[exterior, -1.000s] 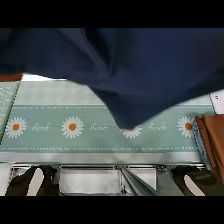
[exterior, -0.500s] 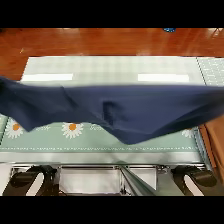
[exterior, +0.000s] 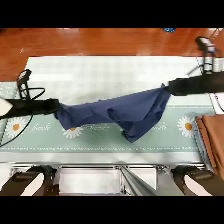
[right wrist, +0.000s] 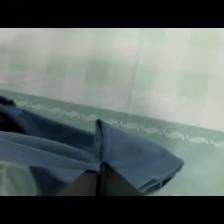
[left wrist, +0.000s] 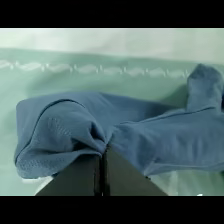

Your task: Fold the shirts.

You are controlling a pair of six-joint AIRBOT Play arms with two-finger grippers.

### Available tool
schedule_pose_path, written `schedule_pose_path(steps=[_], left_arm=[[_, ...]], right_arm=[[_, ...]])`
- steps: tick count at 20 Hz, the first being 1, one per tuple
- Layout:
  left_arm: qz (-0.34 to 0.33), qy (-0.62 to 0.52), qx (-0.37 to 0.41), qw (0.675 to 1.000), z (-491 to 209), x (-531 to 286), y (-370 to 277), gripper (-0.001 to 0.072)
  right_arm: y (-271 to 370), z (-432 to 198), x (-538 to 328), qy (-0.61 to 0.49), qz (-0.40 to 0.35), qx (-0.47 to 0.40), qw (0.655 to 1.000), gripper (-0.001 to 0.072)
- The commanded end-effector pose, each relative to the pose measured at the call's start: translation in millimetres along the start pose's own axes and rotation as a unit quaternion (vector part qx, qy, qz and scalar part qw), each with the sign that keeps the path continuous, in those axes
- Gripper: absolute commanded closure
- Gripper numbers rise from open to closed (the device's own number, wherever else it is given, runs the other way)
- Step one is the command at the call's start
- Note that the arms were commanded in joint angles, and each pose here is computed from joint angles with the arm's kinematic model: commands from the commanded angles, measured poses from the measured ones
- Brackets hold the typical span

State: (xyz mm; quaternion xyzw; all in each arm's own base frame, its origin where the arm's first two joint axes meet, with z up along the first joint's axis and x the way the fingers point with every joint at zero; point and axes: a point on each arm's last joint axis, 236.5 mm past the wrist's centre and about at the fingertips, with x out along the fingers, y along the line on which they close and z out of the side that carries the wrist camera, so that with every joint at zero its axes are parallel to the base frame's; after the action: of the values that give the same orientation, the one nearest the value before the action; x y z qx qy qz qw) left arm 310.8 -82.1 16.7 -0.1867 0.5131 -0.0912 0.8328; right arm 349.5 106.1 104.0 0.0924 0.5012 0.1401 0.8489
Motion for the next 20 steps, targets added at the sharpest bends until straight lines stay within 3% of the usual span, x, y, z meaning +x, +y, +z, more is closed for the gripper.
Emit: schedule_pose_path(steps=[1, 5, 6, 7, 8, 11, 13, 14, 17, 20], left_arm=[[-0.003, -0.048, -0.066, 0.997, 49, 54, 14, 0.0686], [-0.009, -0.034, -0.085, 0.996, 91, 92, 13, 0.0665], [-0.013, -0.022, -0.082, 0.996, 98, 97, 10, 0.0496], [-0.018, -0.007, -0.069, 0.997, 105, 97, 6, 0.0189], [-0.022, 0.015, -0.060, 0.998, 111, 90, 6, 0.0201], [-0.015, 0.027, -0.034, 0.999, 144, 33, 36, 0.0200], [0.001, 0.007, -0.071, 0.997, 154, -10, 75, 0.0201], [0.005, 0.011, -0.094, 0.995, 145, -23, 90, 0.0201], [-0.066, 0.093, -0.160, 0.980, 51, -6, 74, 0.0201], [-0.149, 0.123, -0.189, 0.963, -12, 27, 47, 0.0201]], right_arm=[[-19, 30, 84, 0.018, 0.002, 0.027, 0.999, 0.0689], [-31, 73, 142, 0.029, -0.002, 0.047, 0.998, 0.0689], [-33, 85, 149, 0.023, 0.000, 0.060, 0.998, 0.0628], [-34, 98, 151, 0.017, 0.008, 0.075, 0.997, 0.0394], [-37, 111, 147, 0.009, 0.016, 0.083, 0.996, 0.0304], [-79, 124, 91, 0.015, -0.006, 0.085, 0.996, 0.0305], [-117, 106, 51, 0.037, -0.039, 0.093, 0.994, 0.0305], [-135, 89, 34, 0.055, -0.057, 0.108, 0.991, 0.0305], [-144, 15, 33, 0.090, -0.058, 0.152, 0.983, 0.0306], [-116, -48, 58, 0.078, -0.008, 0.191, 0.978, 0.0306]])
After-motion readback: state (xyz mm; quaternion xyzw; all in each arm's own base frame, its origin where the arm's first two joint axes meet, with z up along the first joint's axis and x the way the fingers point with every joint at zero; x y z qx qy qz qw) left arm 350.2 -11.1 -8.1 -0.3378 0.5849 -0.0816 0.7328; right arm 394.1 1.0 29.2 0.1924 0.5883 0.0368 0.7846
